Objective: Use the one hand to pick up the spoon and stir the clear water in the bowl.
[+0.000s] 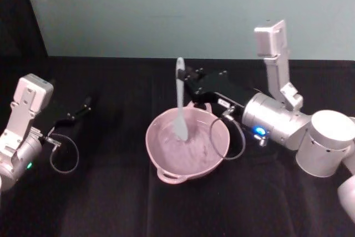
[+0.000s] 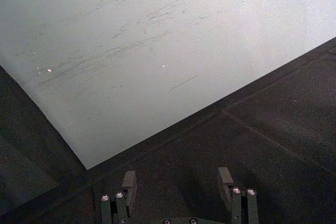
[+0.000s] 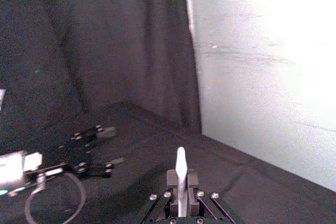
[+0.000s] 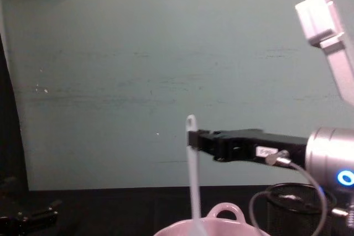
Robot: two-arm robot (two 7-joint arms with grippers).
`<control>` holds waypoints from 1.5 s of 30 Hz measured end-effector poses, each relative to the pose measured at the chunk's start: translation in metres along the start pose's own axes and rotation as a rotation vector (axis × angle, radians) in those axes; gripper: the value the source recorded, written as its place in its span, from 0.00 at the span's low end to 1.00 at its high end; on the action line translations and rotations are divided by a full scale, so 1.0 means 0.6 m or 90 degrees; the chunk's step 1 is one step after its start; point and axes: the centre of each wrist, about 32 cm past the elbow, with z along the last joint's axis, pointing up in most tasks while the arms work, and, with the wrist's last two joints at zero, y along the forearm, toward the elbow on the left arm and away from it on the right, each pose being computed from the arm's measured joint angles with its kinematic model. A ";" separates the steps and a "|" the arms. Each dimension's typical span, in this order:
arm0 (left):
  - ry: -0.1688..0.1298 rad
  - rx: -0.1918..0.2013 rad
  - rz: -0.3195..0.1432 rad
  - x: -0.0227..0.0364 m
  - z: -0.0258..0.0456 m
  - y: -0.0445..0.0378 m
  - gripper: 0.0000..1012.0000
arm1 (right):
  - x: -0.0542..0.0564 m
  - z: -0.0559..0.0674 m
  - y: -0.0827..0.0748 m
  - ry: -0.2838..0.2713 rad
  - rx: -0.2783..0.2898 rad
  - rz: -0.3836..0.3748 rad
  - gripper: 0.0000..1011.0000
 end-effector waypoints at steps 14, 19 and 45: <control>0.000 0.000 0.000 0.0000 0.000 0.000 1.00 | 0.017 0.012 -0.052 -0.018 -0.006 -0.049 0.11; 0.000 0.000 0.000 0.0000 0.000 0.000 1.00 | 0.006 0.016 -0.064 -0.028 -0.021 -0.041 0.11; 0.000 0.000 0.000 0.0000 0.000 0.000 1.00 | -0.044 0.008 -0.008 -0.020 0.004 0.047 0.11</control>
